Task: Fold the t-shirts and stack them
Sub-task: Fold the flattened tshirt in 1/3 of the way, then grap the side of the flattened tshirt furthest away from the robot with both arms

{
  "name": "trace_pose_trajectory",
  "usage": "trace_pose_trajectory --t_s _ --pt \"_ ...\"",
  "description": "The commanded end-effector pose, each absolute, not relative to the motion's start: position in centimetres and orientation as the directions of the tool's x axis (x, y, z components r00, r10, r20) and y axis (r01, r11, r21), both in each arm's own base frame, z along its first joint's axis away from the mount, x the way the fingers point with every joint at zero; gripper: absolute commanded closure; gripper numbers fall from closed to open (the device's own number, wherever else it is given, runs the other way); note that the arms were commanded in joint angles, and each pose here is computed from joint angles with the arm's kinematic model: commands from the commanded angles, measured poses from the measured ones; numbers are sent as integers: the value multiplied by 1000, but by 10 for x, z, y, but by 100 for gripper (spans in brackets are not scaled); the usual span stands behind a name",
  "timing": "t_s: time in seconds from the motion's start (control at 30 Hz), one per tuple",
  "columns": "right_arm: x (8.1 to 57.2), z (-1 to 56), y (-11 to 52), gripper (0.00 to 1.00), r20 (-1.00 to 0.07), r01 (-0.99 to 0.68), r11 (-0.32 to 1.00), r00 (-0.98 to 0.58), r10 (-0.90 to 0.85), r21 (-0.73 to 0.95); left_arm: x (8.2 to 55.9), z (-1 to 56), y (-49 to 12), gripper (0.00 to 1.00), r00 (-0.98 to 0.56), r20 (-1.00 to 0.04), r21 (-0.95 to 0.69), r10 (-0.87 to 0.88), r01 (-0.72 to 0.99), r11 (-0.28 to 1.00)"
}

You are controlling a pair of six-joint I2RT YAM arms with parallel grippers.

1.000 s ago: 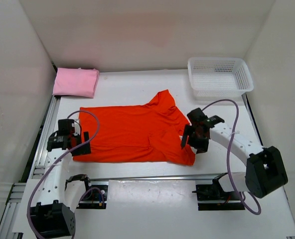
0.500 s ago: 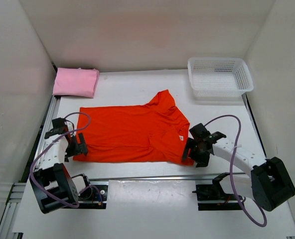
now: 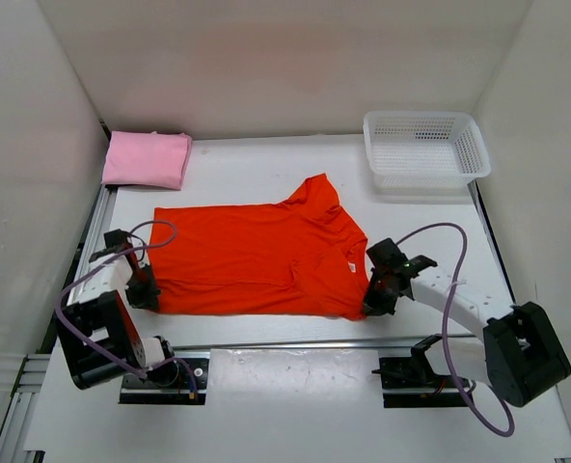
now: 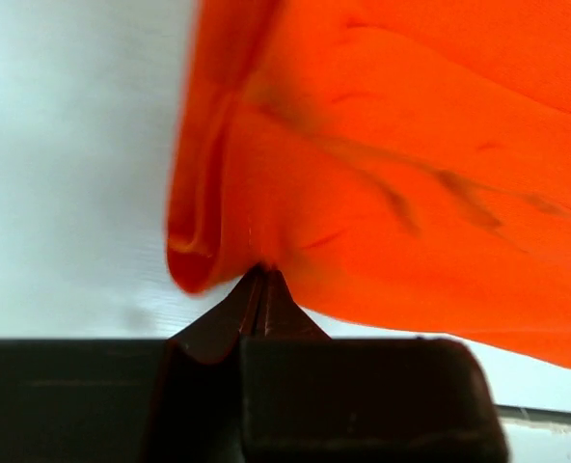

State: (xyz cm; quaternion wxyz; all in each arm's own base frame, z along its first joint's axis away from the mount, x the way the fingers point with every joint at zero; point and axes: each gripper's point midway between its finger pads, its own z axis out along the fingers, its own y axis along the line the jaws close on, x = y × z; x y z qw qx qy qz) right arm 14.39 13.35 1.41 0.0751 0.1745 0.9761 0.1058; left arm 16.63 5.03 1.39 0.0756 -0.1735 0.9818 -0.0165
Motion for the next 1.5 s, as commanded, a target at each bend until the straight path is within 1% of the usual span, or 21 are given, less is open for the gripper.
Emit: trace_pose_trajectory --t_s 0.0,0.23,0.27,0.33,0.37,0.4,0.43,0.5,0.63,0.67,0.77,0.8,0.83,0.87,0.9,0.93,1.0,1.03,1.1,1.3,1.47 --pt "128 24 111 100 -110 388 910 -908 405 144 165 24 68 90 -906 -205 3 -370 -379 925" --pt "80 38 99 100 -63 517 842 -845 531 155 124 40 73 90 -892 -206 88 -403 -428 900" --pt "76 36 99 87 -55 531 834 -838 543 148 116 37 70 89 -897 -175 89 -406 -425 901" --pt "74 35 100 81 -49 524 840 -844 534 139 111 38 65 81 -900 -153 74 -407 -422 904" --pt "73 34 100 73 -44 525 841 -844 534 126 106 36 62 59 -903 -134 74 -409 -420 904" --pt "72 31 97 44 -41 528 844 -845 534 95 105 35 62 43 -904 -123 75 -409 -419 905" --pt "71 29 96 34 -35 530 844 -845 533 81 104 35 64 30 -904 -123 88 -409 -421 903" --pt "75 40 99 24 -43 518 852 -852 522 72 100 33 70 12 -904 -121 130 -409 -423 897" --pt "126 91 108 23 -229 397 909 -880 416 125 139 60 97 11 -865 -287 151 -412 -466 872" --pt "156 120 124 23 -289 342 924 -879 379 170 166 83 105 11 -835 -379 122 -398 -472 873" --pt "235 179 166 21 -415 143 971 -885 212 191 218 113 95 11 -802 -458 -40 -383 -411 911" --pt "254 189 173 21 -425 114 978 -887 178 173 247 140 102 11 -761 -537 -69 -363 -389 919" --pt "271 197 182 21 -440 51 988 -891 111 146 263 149 96 11 -753 -552 -126 -359 -350 928" --pt "313 209 198 21 -460 50 988 -881 113 148 278 145 98 11 -765 -530 -151 -365 -338 929" --pt "330 211 207 21 -460 32 988 -883 98 149 300 164 104 11 -737 -577 -163 -351 -318 934" --pt "355 187 214 21 -423 13 993 -904 60 113 312 168 103 11 -733 -584 -191 -349 -294 936" --pt "391 206 238 21 -462 -12 979 -883 85 203 339 171 116 12 -727 -593 -190 -346 -292 937" --pt "407 179 242 21 -417 5 980 -905 89 197 348 173 120 12 -720 -603 -188 -343 -290 938" --pt "439 162 251 21 -432 14 974 -895 113 226 364 170 128 12 -721 -602 -188 -344 -290 938" --pt "472 101 236 21 -435 76 983 -889 143 167 378 142 141 12 -758 -556 -126 -341 -329 936" --pt "497 88 224 21 -460 159 970 -858 229 186 378 125 133 12 -784 -521 -129 -336 -317 940"
